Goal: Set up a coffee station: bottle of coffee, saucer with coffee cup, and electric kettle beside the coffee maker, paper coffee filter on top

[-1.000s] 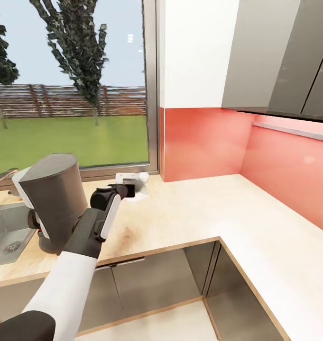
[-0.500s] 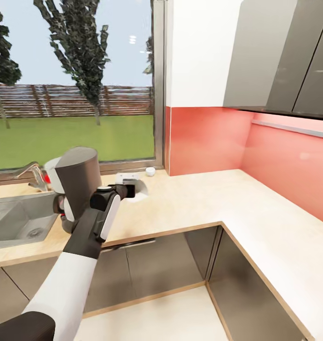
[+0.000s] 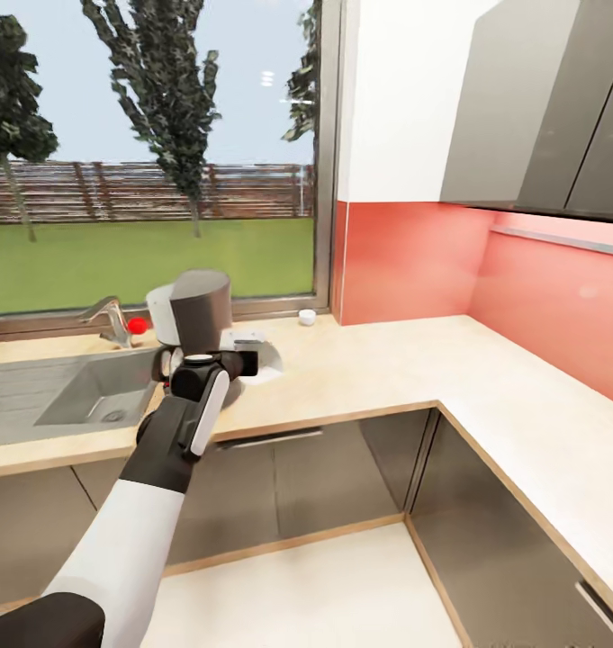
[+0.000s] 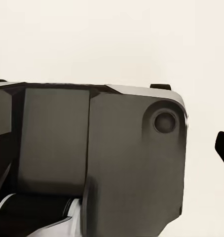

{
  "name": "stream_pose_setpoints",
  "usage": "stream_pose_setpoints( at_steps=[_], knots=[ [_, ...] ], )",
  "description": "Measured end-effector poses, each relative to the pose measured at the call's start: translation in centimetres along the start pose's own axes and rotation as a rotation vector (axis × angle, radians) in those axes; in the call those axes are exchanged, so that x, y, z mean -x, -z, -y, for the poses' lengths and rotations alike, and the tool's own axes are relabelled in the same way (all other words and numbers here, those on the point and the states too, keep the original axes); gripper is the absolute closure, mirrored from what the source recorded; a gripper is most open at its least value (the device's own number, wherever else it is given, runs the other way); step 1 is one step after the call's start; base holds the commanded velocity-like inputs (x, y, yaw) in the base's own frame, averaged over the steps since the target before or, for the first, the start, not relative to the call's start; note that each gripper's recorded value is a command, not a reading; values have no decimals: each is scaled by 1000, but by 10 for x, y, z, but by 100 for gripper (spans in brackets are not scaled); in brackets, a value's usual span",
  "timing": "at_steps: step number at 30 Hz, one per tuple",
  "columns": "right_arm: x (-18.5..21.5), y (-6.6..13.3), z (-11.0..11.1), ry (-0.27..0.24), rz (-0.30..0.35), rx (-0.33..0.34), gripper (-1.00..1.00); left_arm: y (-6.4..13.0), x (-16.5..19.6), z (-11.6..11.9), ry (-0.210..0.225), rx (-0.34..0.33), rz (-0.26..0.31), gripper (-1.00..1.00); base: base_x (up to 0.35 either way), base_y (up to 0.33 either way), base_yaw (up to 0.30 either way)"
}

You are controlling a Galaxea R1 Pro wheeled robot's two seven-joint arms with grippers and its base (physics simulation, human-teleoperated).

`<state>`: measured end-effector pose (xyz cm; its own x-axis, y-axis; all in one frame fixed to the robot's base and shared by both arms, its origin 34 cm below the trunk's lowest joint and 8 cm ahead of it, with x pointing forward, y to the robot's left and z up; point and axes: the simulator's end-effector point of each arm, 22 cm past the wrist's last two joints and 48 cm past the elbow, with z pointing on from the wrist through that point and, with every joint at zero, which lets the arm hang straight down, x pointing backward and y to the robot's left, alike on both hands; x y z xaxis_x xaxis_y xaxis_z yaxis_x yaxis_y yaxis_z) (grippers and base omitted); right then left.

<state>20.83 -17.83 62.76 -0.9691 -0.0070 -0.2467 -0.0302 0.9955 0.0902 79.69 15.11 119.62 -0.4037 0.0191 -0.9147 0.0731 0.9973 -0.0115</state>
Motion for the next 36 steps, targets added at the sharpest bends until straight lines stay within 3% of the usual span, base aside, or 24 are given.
stream_pose_setpoints(
  at_steps=[18,22,24,28,33,36],
  knots=[
    [0,0,5,1,0,-7,-100,0,0,-1,0,1,3,100,-336,-45,37],
    [0,0,6,2,1,-7,-100,6,14,-7,4,9,28,100,-184,-11,0],
    [0,0,5,2,1,-6,-100,10,24,-21,-2,30,53,100,-42,-2,0],
    [1,0,5,3,5,-6,-100,18,47,-72,-29,74,64,100,-10,-1,0],
    [2,0,4,4,6,-4,-100,19,96,-125,37,64,37,100,-1,0,0],
    [2,0,4,4,5,-4,-100,8,115,-136,62,63,-6,100,0,0,0]
  ],
)
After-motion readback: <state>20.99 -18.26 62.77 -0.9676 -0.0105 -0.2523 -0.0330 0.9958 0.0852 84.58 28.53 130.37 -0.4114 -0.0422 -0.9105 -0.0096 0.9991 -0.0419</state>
